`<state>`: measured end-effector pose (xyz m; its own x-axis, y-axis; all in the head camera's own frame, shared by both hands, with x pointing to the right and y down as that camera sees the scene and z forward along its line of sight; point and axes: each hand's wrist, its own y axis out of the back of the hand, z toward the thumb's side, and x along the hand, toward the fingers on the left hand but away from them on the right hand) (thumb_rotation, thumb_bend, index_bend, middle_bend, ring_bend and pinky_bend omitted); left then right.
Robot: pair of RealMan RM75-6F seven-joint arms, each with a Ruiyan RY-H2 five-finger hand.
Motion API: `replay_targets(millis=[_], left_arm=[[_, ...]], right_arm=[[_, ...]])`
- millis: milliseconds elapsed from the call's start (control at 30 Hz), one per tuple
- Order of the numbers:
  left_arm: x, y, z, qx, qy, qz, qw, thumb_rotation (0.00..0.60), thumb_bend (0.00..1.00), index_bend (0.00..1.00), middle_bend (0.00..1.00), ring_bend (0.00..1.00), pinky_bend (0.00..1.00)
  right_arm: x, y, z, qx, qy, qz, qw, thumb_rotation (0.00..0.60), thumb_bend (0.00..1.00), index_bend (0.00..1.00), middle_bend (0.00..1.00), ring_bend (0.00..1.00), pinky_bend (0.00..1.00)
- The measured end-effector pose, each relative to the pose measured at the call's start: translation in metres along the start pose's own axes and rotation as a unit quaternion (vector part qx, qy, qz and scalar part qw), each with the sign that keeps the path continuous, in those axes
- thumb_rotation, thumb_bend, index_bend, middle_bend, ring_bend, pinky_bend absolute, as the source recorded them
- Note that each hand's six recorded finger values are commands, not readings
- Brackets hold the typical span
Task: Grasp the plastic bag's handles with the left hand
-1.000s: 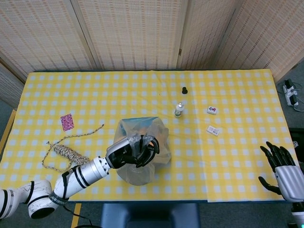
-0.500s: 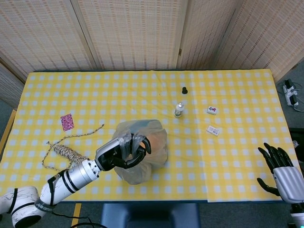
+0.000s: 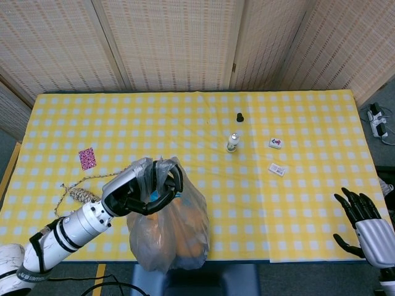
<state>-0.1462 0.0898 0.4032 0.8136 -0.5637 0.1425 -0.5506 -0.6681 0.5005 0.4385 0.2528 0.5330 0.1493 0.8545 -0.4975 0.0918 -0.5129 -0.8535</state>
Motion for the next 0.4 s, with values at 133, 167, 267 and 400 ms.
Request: replay_targets(millis=[133,167,267,400], left_arm=[[0.006,-0.001,0.031,0.012,-0.018,0.006,0.9997,0.6,0.54,0.53,0.83,0.8,0.89],[0.008,-0.003,0.04,0.015,-0.025,0.007,0.9996,0.6,0.54,0.53,0.83,0.8,0.89],[0.01,-0.006,0.061,0.013,-0.036,0.011,0.9992,0.6,0.54,0.53,0.83,0.8,0.89],[0.013,-0.005,0.076,0.007,-0.035,0.023,0.9991,0.6,0.54,0.53,0.83,0.8,0.89]], right_arm=[[0.0,0.0,0.0,-0.001,0.001,0.0,1.0,0.6,0.3,0.0,0.0,0.0,0.0],[-0.001,0.0,0.0,-0.001,0.0,0.0,1.0,0.6,0.3,0.0,0.0,0.0,0.0],[-0.002,0.0,-0.001,-0.002,-0.003,-0.001,1.0,0.6,0.3,0.0,0.0,0.0,0.0],[-0.004,-0.001,-0.002,0.0,-0.007,0.001,1.0,0.6,0.3,0.0,0.0,0.0,0.0]])
